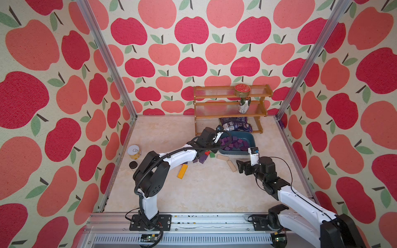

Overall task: Pick purple bricks into the storage bin
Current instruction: Place the building block in the storage box.

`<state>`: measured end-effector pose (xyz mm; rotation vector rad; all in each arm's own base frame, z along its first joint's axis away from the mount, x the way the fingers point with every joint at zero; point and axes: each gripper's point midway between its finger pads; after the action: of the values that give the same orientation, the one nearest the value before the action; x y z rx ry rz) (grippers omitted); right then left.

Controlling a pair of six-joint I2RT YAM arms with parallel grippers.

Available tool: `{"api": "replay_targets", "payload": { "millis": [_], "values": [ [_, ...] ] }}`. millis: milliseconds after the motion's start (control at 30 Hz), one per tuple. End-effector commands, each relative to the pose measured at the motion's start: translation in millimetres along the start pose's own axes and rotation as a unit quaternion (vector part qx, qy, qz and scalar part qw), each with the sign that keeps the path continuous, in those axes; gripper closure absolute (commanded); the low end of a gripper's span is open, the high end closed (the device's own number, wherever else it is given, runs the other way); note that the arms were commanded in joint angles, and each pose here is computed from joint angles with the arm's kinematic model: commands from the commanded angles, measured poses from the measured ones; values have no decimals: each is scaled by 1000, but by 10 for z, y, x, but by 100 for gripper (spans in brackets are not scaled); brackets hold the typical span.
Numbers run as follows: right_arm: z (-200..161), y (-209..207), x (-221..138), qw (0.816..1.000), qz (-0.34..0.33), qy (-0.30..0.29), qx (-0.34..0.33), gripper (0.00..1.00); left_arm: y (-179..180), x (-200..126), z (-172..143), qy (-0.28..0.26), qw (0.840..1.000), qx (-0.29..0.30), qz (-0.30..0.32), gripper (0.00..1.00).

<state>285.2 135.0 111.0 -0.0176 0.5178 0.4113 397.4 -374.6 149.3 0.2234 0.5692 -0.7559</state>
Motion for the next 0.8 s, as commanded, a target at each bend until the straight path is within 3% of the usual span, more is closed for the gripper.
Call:
{"api": "replay_targets", "payload": {
  "millis": [0,367,400,500,633,767],
  "values": [
    [-27,-49,6,1000,-16,-4,7,1,-96,113,25,12,1000,12,-19,77],
    [-62,-144,28,999,-43,1,12,1,-228,441,63,27,999,16,-38,77],
    [-54,-149,30,999,-45,0,13,1,-247,449,85,25,999,17,-41,74],
    [-52,-150,34,999,-45,0,13,1,-251,462,144,20,999,23,-26,42],
    [-61,-173,35,999,-52,2,14,1,-243,479,190,21,999,32,-13,19],
    [-60,-184,34,998,-54,2,14,1,-255,433,246,18,999,36,1,4]
  ]
}}
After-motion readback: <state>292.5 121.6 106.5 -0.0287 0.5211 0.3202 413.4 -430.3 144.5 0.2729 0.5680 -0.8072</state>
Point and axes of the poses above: each gripper's point midway between its finger pads, its own x axis out along the fingers, its own y axis along the line the jaws close on, z = x × y, and after that the axes turned 2 degrees about -x, right-handed
